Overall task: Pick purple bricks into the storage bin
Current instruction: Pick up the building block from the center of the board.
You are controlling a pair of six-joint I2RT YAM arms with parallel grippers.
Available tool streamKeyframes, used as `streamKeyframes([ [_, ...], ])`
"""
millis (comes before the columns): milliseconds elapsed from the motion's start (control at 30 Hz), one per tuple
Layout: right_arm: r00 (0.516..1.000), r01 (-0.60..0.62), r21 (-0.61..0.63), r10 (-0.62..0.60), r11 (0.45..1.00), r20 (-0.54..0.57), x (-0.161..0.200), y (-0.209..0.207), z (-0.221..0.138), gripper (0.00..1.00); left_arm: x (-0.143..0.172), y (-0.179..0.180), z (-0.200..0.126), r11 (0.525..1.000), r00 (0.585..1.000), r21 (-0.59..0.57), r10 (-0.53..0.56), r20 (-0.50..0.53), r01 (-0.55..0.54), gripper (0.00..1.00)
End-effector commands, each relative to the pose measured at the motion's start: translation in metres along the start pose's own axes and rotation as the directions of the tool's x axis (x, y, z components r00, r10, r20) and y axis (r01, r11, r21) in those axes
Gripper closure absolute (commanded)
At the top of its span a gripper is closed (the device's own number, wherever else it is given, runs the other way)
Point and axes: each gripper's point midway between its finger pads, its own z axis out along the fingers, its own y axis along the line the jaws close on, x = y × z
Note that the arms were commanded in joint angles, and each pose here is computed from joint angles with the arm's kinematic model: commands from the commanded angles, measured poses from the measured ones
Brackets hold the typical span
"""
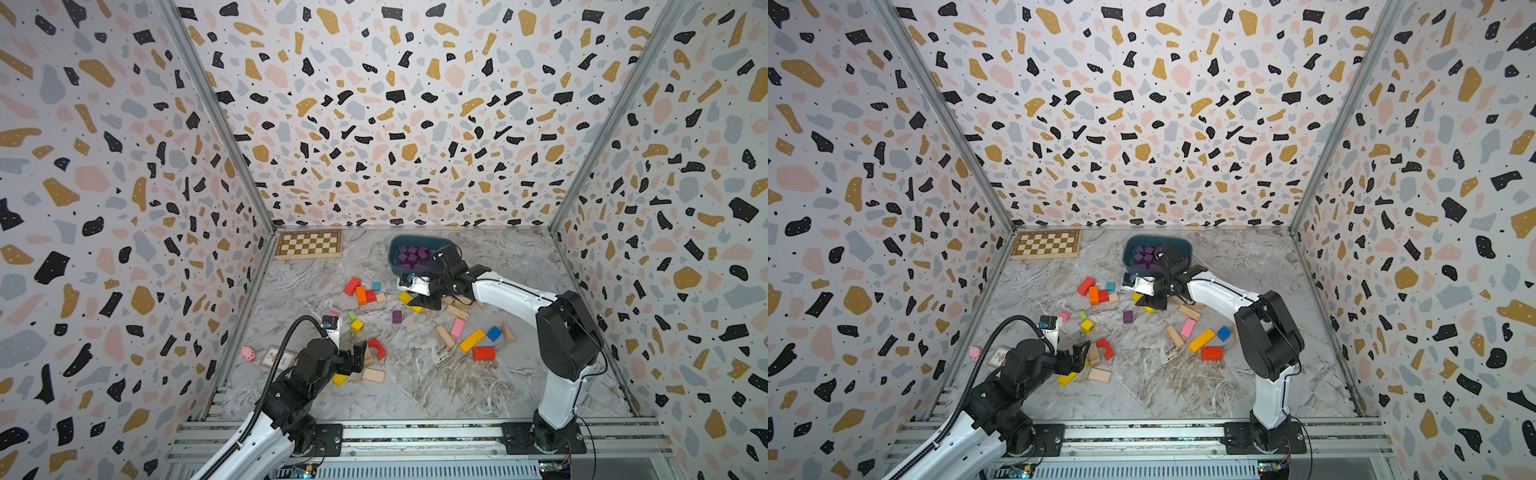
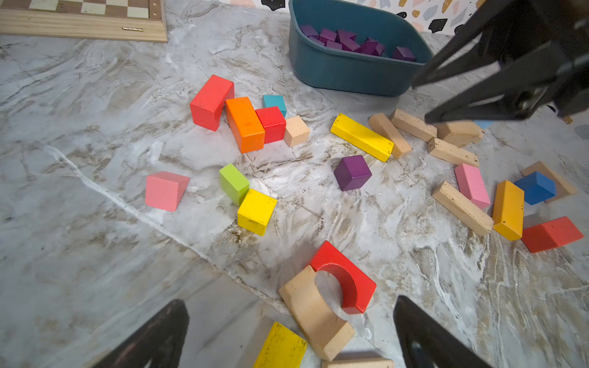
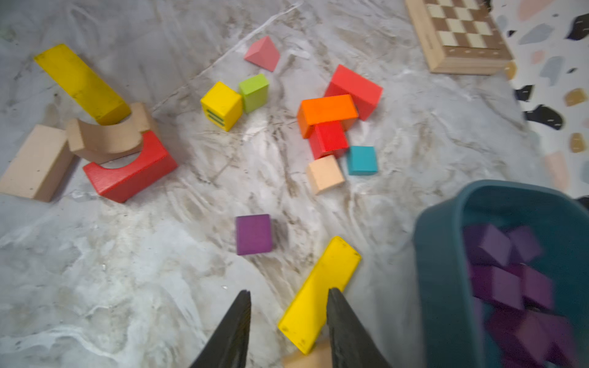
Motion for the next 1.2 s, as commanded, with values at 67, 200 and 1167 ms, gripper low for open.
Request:
streamKeyframes([
  [67,1.000,-0.015,-0.033,0.016,0.999,0.021,-0.004,0.018,0.012,0.58,-0.003,-0.001,0.000,1.000,1.000,0.011,0.007,0.022,-0.007,0.01],
  [200,1.000,-0.011,-0.057,0.011,0.998,0.010,0.000,0.025,0.026,0.57,-0.003,-0.001,-0.001,1.000,1.000,0.012,0.007,0.025,-0.007,0.01],
  [1167,1.000,0.024,-0.076,-0.023,0.997,0.009,-0.005,0.017,0.053,0.53,-0.003,0.000,-0.001,1.000,1.000,0.005,0.002,0.026,-0.002,0.01],
])
